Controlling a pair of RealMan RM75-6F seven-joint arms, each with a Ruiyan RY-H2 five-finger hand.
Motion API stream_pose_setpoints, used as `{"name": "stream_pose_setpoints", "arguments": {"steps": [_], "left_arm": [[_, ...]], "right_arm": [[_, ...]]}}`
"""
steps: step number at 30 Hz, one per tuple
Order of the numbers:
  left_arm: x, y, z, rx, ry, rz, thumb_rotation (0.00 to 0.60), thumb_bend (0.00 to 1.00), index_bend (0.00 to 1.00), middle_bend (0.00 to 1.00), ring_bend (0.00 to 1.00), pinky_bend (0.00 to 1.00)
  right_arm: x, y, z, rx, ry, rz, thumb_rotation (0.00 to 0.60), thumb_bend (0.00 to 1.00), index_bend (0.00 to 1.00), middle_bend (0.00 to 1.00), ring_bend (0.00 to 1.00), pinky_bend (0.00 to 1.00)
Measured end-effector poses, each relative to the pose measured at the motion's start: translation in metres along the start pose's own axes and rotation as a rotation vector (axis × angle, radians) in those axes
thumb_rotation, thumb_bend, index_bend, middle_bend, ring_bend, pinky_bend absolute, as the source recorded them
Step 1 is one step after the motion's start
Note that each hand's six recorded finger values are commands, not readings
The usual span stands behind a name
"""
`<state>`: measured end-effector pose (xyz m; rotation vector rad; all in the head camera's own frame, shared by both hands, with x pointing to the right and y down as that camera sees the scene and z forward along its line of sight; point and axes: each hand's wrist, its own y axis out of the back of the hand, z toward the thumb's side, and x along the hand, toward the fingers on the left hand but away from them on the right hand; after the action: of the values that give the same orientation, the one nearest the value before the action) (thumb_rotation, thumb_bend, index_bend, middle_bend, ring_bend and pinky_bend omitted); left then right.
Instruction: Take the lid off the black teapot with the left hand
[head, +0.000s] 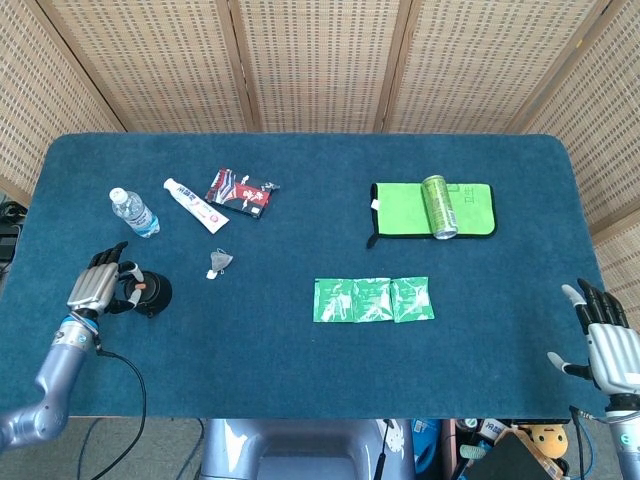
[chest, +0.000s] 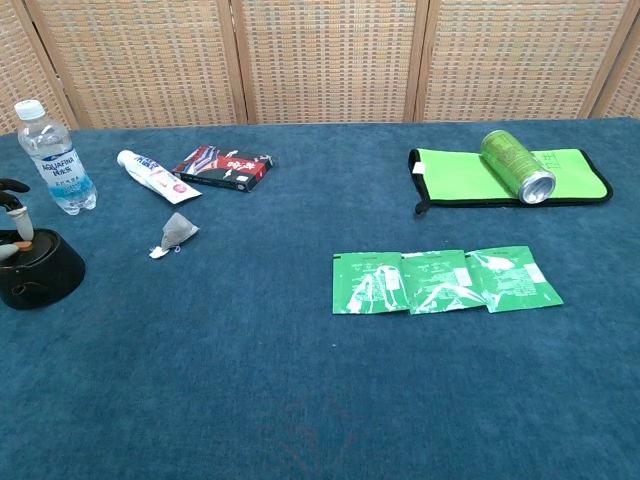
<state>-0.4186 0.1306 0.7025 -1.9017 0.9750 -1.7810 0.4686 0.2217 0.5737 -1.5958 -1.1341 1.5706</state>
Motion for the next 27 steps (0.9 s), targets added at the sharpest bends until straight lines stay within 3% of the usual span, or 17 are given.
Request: {"name": "stream_pose_setpoints", "arguments": {"steps": [6, 18, 27], "left_arm": [[0.001, 0.000, 0.001, 0.005, 0.003, 0.007, 0.600, 0.42, 0.58, 0.00, 0.00, 0.00], [-0.003, 0.014, 0.007, -0.015, -0.015, 0.038, 0.600, 0.42, 0.59, 0.00, 0.00, 0.00], [-0.018, 0.037, 0.034, -0.047, -0.111, 0.095, 0.600, 0.42, 0.59, 0.00, 0.00, 0.00]], "right_arm": [[0.000, 0.001, 0.000, -0.001, 0.001, -0.004, 0.600, 0.00, 0.00, 0.00, 0.00, 0.00], [0.000, 0.001, 0.000, -0.002, 0.000, -0.003, 0.600, 0.00, 0.00, 0.00, 0.00, 0.00], [0.001, 0.001, 0.001, -0.002, 0.002, -0.003, 0.600, 0.00, 0.00, 0.00, 0.00, 0.00]]}}
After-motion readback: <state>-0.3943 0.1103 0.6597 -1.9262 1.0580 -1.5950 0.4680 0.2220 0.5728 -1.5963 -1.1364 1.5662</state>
